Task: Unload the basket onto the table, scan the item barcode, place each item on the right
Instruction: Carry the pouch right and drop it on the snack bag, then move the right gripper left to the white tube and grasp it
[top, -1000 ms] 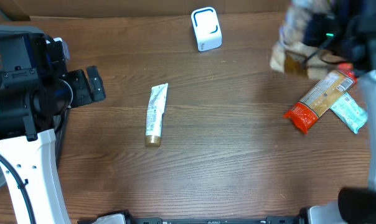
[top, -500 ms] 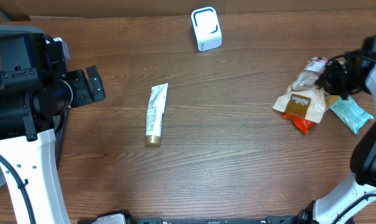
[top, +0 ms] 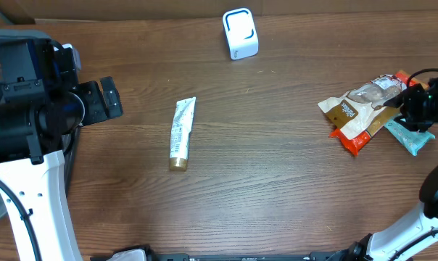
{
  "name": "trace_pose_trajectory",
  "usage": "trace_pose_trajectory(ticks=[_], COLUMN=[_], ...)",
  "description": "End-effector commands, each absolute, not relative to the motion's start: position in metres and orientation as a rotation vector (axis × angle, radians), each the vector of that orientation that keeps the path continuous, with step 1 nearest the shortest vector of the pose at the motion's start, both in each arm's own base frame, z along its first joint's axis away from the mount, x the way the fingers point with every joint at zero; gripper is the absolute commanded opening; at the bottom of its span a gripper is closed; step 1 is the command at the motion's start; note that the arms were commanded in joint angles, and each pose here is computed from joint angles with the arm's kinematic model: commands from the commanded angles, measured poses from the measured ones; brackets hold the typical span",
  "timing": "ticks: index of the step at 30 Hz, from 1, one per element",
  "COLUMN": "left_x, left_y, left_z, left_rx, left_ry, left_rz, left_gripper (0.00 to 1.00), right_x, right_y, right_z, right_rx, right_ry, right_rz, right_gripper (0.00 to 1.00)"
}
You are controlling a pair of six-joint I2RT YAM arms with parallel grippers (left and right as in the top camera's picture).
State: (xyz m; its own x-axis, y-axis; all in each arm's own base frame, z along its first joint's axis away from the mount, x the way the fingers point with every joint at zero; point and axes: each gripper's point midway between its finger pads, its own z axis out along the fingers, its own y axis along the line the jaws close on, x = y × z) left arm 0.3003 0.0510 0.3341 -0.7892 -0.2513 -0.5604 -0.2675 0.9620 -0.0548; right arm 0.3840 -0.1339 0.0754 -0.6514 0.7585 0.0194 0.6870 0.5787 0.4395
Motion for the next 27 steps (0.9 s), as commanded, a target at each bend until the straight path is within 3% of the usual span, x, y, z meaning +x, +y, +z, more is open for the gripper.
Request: trace_pose_trajectory(ticks=[1, 5, 12, 19, 27], left_x=[0.302, 0.302, 0.302, 0.302, 0.302], left_y=[0.051, 0.051, 0.051, 0.051, 0.051], left_z=[0.333, 0.333, 0.333, 0.333, 0.333], left_rx=[-0.375, -0.375, -0.375, -0.375, -0.375], left_ry=[2.517, 2.517, 2.517, 2.517, 2.517], left_rz=[0.025, 0.024, 0.024, 0.024, 0.024], left_gripper=[1.0, 1.0, 1.0, 1.0, 0.99], right_x=[0.397, 0.405, 0.423, 0.434, 0.412], right_y=[-0.14, -0.128, -0.047, 0.103, 0.259], right_z=[0.134, 0.18, 0.232, 0.211, 0.153], right_rx=[1.093, 0.92, 0.581, 0.233, -0.139], right_ry=[2.535, 2.508, 2.494, 2.586, 2.691], right_rz=[0.57, 0.502, 0.587, 0.775, 0.89], right_gripper=[0.58, 0.79, 0.83, 0.91, 0.97])
